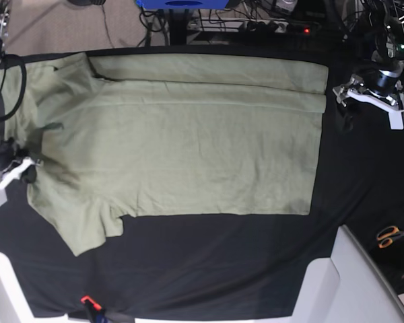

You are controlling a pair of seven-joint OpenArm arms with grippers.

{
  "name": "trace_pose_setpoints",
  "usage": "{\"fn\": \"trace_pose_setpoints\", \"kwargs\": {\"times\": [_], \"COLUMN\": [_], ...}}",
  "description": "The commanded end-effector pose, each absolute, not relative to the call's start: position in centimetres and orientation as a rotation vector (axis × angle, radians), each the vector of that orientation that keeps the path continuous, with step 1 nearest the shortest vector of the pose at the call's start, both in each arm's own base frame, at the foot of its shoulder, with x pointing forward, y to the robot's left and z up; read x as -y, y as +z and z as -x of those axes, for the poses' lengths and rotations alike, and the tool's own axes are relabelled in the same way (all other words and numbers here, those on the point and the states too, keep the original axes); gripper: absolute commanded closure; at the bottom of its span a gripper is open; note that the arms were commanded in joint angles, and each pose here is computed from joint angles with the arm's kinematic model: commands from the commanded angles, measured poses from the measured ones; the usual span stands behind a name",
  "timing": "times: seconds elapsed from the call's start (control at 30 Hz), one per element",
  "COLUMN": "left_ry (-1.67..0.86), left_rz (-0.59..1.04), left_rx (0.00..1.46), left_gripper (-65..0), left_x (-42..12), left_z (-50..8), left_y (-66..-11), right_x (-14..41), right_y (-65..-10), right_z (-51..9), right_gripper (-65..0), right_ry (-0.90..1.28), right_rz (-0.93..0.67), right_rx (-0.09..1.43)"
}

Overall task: Fold the T-shirt properly
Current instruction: 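Open both grippers and move them to the shirt's side edges, then grasp the shirt's side edges with the right and left grippers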

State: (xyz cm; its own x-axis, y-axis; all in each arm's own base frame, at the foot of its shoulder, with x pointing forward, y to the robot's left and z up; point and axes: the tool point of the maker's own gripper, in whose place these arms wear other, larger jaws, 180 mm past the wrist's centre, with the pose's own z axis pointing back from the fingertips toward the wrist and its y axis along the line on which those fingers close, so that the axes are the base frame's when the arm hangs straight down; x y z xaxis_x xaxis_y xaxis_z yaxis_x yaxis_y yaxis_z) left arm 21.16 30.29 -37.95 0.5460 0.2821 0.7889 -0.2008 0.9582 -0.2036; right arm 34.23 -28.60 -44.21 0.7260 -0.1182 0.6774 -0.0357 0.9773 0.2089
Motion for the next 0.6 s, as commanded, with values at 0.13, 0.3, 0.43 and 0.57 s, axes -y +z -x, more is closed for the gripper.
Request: {"fn": "trace_pose_setpoints", "kwargs": {"times": [0.13,0.3,0.43,0.57], "left_ry": [0.274,0.274,0.274,0.273], "left_rz": [0.092,0.092,0.092,0.091], "left_rx": [1.010,1.012,1.012,1.012], "left_gripper": [-56.1,-56.1,-56.1,-56.1], "left_x": [-30.6,-30.6,-30.6,-30.6], "left_z": [-22.4,-22.5,-22.5,-22.5], "left_y": [-36.5,-36.4,-36.4,-36.4], "right_x": [28.7,28.4,28.1,28.3], "right_y": [-42.8,-43.5,-43.5,-42.2], "right_z": [-32.6,-30.0,-28.9,-28.2], "right_gripper": [0.0,0.0,-5.4,-33.5], "right_ry": [-0.046,-0.072,-0.063,-0.071], "right_rz": [-0.204,-0.204,-0.202,-0.185], "right_rx": [0.767,0.718,0.669,0.676]}}
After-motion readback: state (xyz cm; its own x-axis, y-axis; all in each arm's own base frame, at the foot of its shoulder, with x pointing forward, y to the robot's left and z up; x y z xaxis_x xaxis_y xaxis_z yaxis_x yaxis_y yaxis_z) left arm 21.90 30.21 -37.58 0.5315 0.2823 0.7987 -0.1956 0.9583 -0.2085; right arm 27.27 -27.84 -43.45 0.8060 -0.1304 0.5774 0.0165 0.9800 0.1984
